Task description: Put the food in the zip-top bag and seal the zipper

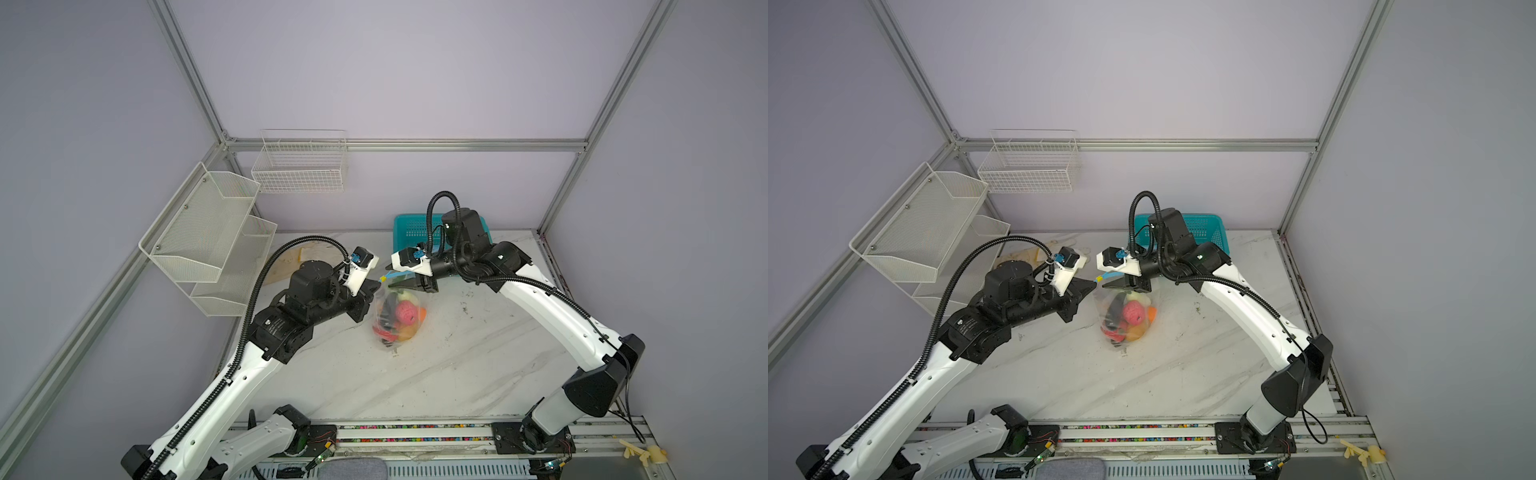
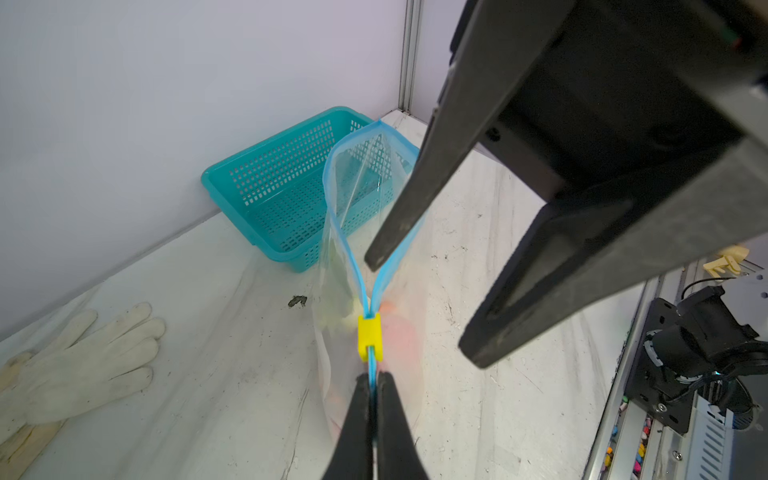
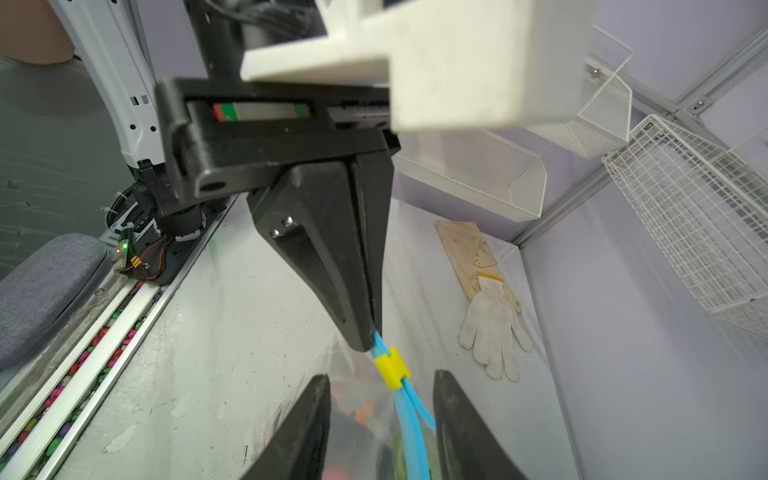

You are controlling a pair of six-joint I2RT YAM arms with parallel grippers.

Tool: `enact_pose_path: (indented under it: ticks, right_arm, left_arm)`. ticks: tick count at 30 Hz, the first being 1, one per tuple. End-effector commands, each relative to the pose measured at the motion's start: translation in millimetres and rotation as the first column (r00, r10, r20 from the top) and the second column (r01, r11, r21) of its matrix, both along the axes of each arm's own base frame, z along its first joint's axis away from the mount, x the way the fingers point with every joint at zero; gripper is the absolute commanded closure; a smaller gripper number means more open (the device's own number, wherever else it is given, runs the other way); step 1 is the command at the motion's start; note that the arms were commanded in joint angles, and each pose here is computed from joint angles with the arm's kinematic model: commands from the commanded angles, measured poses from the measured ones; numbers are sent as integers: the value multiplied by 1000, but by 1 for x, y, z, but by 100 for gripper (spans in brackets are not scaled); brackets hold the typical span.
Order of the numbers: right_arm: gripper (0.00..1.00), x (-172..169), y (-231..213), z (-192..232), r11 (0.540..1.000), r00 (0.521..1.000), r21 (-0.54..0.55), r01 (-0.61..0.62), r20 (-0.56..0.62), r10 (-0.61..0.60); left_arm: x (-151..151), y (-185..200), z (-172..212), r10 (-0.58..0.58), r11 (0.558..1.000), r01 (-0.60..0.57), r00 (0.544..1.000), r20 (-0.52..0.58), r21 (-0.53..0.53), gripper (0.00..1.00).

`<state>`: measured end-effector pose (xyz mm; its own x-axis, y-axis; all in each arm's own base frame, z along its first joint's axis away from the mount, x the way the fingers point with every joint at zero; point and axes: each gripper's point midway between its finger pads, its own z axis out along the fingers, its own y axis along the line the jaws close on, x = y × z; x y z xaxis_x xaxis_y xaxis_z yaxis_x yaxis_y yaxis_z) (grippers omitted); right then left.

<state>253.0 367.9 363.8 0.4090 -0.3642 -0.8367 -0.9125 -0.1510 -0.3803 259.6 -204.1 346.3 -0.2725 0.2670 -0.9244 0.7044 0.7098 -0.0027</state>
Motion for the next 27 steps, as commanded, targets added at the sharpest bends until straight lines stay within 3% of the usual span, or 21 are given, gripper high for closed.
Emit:
enact_pose_path:
  ticks: [1, 6, 27]
  right_arm:
    - [57, -6, -3, 1, 999, 998, -36, -36, 47, 38]
    - [67, -3, 3, -5, 996, 997, -68, -49, 48, 52]
    - [58, -10, 24, -4, 990, 987, -31, -141, 68, 142]
  left_arm:
    - [-9, 3, 56, -21, 998, 30, 985, 174, -49, 100]
    - [-11, 2, 55, -38, 998, 48, 980, 197, -43, 100]
    - [-14, 0, 48, -51, 997, 63, 978, 202, -53, 100]
